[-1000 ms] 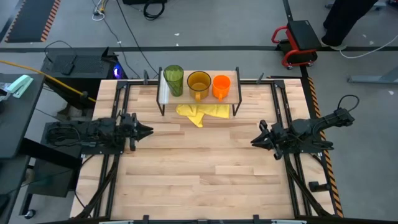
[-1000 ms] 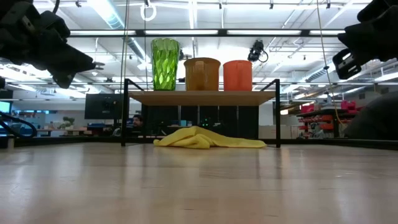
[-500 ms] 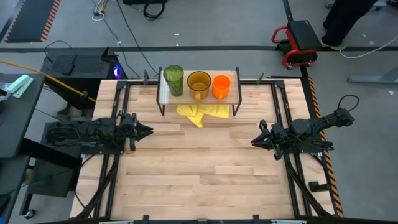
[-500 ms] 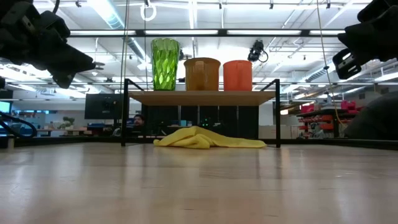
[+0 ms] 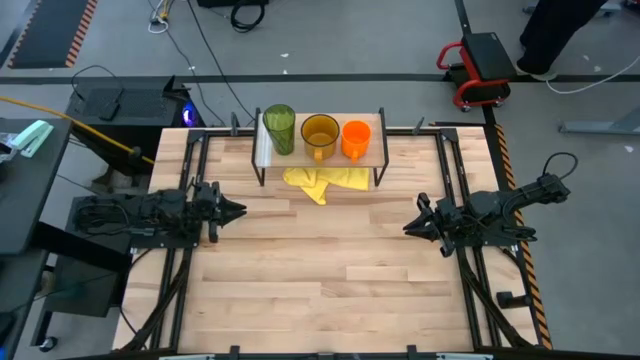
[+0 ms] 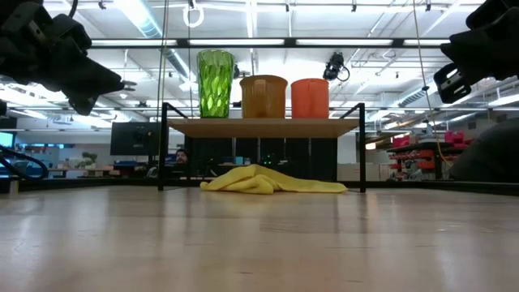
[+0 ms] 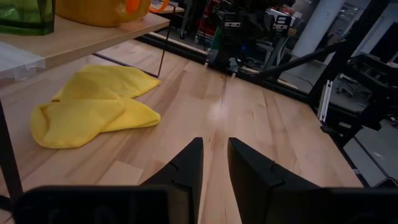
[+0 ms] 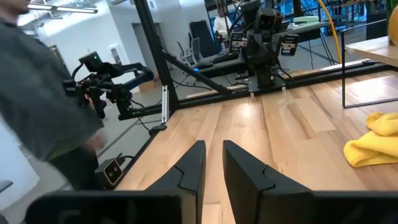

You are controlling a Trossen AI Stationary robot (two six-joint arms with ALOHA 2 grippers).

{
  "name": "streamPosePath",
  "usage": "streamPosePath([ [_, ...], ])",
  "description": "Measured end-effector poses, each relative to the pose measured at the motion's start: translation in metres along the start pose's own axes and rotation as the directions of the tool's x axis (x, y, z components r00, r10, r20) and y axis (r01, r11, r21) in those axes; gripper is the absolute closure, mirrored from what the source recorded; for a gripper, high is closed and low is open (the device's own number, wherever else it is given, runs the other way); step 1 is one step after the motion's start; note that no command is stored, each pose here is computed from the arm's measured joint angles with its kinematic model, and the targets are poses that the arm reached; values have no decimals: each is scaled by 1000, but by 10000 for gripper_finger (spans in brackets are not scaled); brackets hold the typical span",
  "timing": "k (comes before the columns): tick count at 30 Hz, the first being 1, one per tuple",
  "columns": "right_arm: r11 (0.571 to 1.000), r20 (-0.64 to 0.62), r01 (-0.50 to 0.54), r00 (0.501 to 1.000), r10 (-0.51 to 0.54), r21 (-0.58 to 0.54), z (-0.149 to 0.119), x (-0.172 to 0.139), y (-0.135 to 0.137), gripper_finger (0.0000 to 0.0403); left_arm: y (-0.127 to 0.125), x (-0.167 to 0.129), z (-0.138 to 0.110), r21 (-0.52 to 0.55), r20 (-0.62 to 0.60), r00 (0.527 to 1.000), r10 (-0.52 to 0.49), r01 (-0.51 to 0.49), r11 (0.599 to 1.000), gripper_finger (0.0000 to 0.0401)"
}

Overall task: Stack small to large cups/mugs on shelf
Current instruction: Return to Home Position

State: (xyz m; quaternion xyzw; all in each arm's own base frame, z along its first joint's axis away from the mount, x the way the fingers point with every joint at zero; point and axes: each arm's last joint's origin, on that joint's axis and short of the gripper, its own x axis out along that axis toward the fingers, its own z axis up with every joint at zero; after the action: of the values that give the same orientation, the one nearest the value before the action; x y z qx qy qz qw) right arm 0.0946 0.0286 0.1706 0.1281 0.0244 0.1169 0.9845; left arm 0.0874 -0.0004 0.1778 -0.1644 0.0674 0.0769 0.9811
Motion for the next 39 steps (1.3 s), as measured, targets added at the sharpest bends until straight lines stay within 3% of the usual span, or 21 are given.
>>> streamPosePath([
  [39,1000,0,0,1000,0,0,0,0,0,341,0,0,0,0,0,1000,0,0,1000,321],
])
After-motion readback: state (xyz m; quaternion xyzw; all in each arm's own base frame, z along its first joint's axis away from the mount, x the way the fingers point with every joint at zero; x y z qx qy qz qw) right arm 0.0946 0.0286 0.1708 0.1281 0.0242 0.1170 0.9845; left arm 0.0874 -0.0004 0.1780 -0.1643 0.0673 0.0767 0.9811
